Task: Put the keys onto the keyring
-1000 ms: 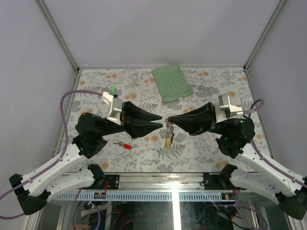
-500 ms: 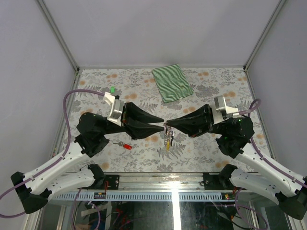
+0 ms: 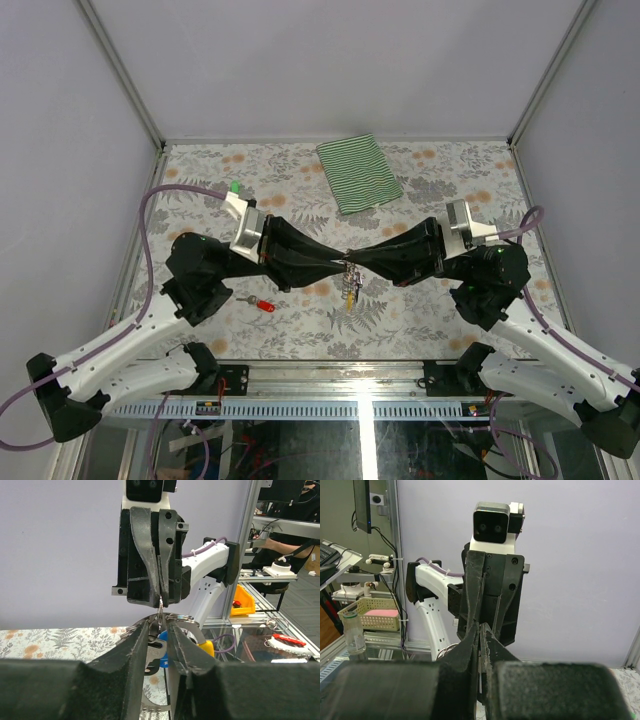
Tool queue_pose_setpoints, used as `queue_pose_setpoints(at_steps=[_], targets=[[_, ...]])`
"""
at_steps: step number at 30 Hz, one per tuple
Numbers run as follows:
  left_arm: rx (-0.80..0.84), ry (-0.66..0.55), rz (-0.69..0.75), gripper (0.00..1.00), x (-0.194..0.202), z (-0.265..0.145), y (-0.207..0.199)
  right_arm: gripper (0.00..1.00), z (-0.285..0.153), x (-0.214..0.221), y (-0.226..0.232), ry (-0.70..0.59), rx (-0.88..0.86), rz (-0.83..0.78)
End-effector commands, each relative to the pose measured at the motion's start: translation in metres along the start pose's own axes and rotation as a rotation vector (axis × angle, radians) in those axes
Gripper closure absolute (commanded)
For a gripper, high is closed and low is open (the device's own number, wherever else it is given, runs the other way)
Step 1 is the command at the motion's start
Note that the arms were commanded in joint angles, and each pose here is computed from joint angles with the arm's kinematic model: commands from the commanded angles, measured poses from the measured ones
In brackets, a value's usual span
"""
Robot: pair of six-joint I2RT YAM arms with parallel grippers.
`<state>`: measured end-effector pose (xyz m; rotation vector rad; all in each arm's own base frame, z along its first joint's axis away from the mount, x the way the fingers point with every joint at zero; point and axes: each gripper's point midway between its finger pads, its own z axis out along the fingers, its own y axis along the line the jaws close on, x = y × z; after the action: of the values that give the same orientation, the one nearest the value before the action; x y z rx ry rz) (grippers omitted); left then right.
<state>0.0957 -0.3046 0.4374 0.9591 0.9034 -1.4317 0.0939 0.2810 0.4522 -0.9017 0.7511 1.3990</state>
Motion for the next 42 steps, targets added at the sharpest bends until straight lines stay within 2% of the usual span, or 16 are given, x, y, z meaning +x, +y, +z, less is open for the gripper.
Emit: queue_pose_setpoints(at_steps=[1,8,14,19,23,27,30,32,37,42], targets=[[0.031,-0.061,0.051,0.8,-0.021,0.005,-0.006,1.0,0.007,-0.035,0.008,-0.077,-0.034,-0.081],[0.045,-0.067,0.055,0.81,-0.024,0.007,-0.008,1.0,0.006,-0.031,0.007,-0.069,-0.03,-0.081],[0.057,-0.06,0.056,0.76,-0.022,0.008,-0.011,1.0,0.005,-0.028,0.004,-0.063,-0.016,-0.085],[0.052,-0.065,0.061,0.76,-0.023,0.007,-0.01,1.0,0.005,-0.027,0.003,-0.052,-0.012,-0.09],[0.05,-0.067,0.062,0.84,-0.024,0.008,-0.01,1.0,0.005,-0.025,0.003,-0.047,-0.014,-0.09],[0.037,-0.061,0.061,0.98,-0.024,0.008,-0.008,1.0,0.005,-0.024,0.003,-0.043,-0.015,-0.09],[0.02,-0.048,0.057,1.0,-0.023,0.008,-0.005,1.0,0.004,-0.023,0.003,-0.033,-0.015,-0.094],[-0.007,-0.02,0.052,1.0,-0.021,0.008,-0.001,0.97,0.003,-0.023,0.003,-0.021,-0.006,-0.105],[-0.112,0.197,0.03,1.0,0.003,-0.002,0.015,0.73,-0.007,-0.012,-0.005,0.102,0.068,-0.134],[-0.163,0.425,-0.011,1.0,0.029,-0.017,0.023,0.65,-0.026,0.004,-0.023,0.209,0.225,-0.11]])
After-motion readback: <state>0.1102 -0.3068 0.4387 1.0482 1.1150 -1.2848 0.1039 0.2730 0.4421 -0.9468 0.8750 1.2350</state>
